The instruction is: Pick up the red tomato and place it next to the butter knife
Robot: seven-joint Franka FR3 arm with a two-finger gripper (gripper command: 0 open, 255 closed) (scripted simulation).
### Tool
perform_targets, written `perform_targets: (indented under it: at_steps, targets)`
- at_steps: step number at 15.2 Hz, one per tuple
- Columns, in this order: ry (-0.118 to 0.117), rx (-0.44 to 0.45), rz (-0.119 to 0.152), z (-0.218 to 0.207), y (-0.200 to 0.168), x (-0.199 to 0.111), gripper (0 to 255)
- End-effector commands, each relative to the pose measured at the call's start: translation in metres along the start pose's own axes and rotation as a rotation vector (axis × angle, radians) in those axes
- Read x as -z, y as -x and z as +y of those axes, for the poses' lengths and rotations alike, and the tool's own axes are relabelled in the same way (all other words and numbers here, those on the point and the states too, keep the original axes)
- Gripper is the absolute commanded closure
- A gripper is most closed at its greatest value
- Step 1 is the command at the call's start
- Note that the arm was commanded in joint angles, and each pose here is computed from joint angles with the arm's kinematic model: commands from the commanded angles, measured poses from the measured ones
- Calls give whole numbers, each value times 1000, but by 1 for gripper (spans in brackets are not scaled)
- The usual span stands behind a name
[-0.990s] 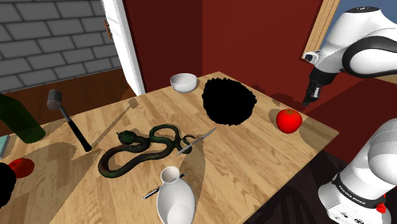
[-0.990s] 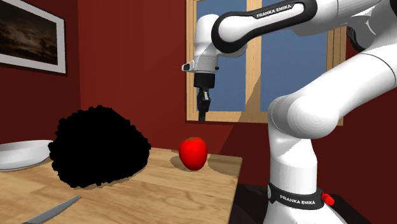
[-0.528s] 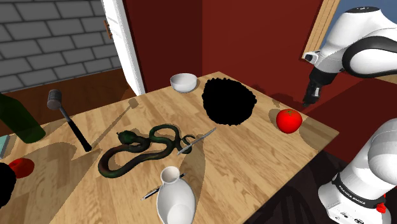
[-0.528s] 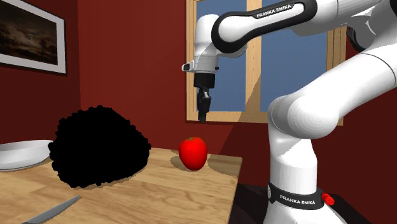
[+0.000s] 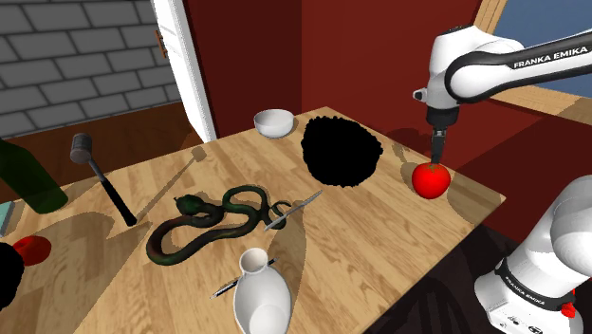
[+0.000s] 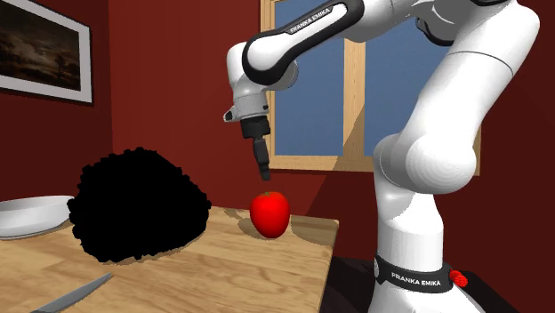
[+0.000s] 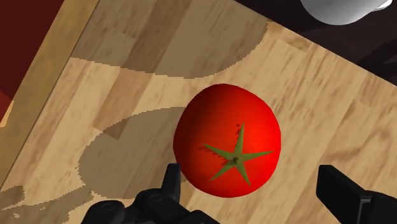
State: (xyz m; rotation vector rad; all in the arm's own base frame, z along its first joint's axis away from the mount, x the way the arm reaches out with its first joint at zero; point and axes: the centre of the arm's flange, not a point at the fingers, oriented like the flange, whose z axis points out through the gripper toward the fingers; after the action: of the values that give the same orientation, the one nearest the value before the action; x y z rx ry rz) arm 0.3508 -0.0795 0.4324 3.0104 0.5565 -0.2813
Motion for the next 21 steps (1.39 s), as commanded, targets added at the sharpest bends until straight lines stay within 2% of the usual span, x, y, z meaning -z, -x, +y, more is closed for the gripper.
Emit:
perform_targets:
  at_steps: [1,4,12,13,21]
  targets:
    - [-2,-1,-5,0,-1,-10,0]
    - [-2,-1,-5,0,-1,-29,0]
    - [-2,-1,-5,0,-1,-29,0]
    - [-2,-1,-5,0,-1,-29,255]
    - [-2,-1,-5,0,-1,-29,255]
